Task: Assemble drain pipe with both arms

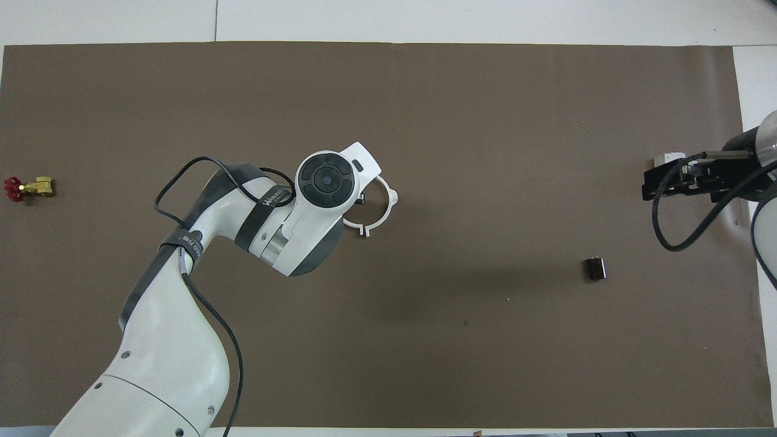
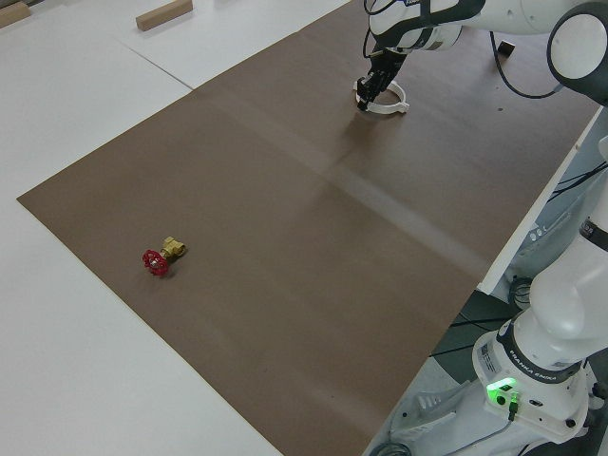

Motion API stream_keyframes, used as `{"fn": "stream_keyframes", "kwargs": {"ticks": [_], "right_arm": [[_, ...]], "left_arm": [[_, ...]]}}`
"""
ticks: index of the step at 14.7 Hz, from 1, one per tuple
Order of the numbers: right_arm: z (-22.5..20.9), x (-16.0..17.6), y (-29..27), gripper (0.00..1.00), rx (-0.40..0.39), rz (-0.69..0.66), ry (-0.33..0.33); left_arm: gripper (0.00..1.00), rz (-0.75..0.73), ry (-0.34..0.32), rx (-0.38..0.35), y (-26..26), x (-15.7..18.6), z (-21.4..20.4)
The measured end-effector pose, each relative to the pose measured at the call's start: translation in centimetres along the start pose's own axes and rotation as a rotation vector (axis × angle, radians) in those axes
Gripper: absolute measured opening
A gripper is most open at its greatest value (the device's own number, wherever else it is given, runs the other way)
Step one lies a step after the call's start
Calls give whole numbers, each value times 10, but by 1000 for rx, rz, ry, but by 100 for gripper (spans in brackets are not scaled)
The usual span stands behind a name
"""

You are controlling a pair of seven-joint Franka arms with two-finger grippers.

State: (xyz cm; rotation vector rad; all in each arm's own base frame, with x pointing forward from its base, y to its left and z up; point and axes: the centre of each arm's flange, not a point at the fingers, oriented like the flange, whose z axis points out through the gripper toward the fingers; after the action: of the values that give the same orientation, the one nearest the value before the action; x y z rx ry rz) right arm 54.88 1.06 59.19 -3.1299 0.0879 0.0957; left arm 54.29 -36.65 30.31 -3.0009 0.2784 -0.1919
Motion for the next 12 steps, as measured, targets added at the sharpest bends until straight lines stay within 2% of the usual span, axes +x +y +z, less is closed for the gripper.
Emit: {"fn": "stream_keyframes", "kwargs": {"ticks": [5, 7, 10, 12], "right_arm": [[-1, 2, 15, 100, 1, 24, 7], [-1, 2, 27, 100, 2, 27, 9], [-2, 2, 36, 100, 3, 28, 9], [-2, 2, 36, 100, 3, 25, 9]], "left_arm": [[21, 0, 1, -1, 4, -2, -1], [32, 1, 0, 0, 4, -2, 0], [34, 0, 0, 0, 4, -2, 0], [52, -3, 2, -1, 3, -1, 0]]}}
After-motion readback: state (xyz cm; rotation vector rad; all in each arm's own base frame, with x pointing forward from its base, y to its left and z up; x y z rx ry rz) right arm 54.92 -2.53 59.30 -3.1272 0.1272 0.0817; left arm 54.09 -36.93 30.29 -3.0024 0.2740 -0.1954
